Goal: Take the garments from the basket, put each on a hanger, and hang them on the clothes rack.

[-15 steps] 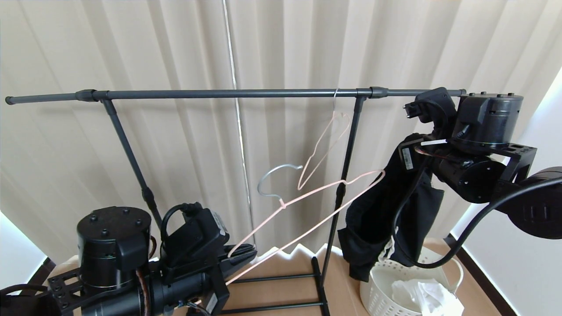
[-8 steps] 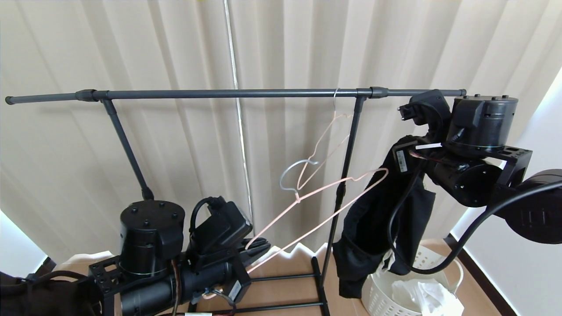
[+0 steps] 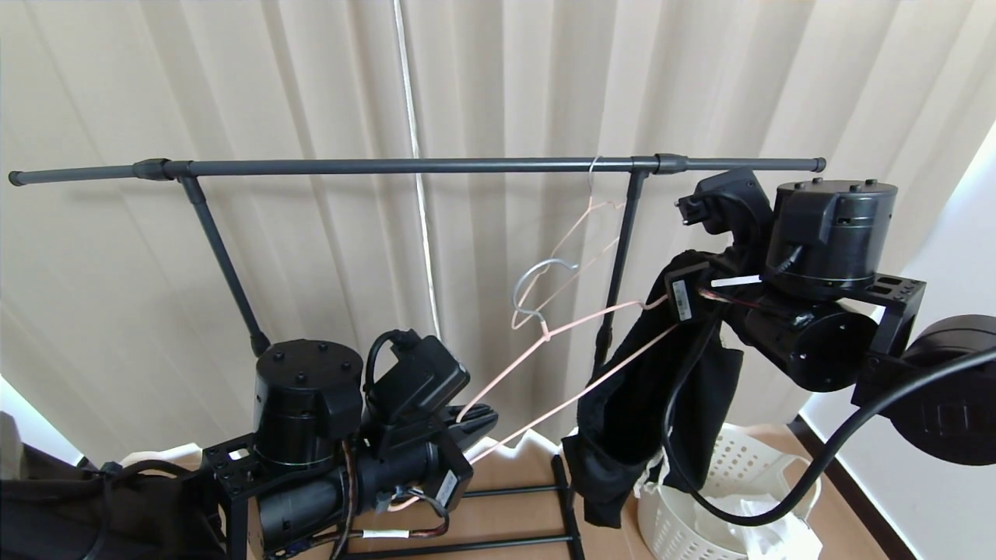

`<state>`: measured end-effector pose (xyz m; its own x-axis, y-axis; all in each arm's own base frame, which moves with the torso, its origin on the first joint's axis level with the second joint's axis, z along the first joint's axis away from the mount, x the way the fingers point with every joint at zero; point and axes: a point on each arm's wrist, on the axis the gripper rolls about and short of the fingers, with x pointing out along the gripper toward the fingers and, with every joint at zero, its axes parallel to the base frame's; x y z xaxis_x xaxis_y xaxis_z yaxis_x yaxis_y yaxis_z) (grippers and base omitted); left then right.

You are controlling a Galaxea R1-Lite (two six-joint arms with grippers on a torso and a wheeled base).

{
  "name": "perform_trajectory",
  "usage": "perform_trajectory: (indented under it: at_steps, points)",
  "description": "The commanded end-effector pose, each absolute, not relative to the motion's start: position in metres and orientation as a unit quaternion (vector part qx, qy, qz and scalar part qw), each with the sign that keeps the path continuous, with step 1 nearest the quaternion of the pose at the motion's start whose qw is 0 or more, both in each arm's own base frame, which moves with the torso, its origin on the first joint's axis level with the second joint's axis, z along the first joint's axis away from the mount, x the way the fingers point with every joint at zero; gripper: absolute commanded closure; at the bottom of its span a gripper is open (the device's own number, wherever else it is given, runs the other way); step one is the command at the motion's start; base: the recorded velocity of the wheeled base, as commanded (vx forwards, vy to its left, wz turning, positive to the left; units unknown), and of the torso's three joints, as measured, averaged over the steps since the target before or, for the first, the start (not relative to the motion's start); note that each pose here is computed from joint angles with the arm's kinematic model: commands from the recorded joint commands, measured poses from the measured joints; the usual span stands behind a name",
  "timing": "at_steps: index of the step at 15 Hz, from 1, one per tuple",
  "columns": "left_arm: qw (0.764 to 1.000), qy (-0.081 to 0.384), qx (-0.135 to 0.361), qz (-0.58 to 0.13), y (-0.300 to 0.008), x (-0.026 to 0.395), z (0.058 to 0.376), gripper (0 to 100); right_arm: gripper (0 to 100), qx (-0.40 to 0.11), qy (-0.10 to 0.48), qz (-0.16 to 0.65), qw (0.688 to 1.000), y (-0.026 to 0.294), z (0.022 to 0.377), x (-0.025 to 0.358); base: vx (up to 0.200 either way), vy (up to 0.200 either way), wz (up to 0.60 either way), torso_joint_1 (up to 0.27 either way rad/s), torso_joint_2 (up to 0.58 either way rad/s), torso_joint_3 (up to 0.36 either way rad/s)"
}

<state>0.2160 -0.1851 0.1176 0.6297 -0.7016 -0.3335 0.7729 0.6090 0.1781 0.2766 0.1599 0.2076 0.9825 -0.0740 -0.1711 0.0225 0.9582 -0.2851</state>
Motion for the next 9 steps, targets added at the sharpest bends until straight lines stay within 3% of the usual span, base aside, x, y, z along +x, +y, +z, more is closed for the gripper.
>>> perform_trajectory:
  at_steps: [1, 9]
  points:
    - [0.89, 0.114, 0.154, -0.414, -0.186, 0.218, 0.118, 100, 100, -0.142, 0.089, -0.013, 0.986, 0.167, 0.207, 0.271, 0.0, 0.0, 0.0, 0.0, 0.0, 0.0]
    - [0.89, 0.116, 0.154, -0.414, -0.188, 0.22, 0.116, 100, 100, -0.115, 0.076, 0.058, 0.989, 0.215, 0.209, 0.231, 0.0, 0.0, 0.0, 0.0, 0.0, 0.0]
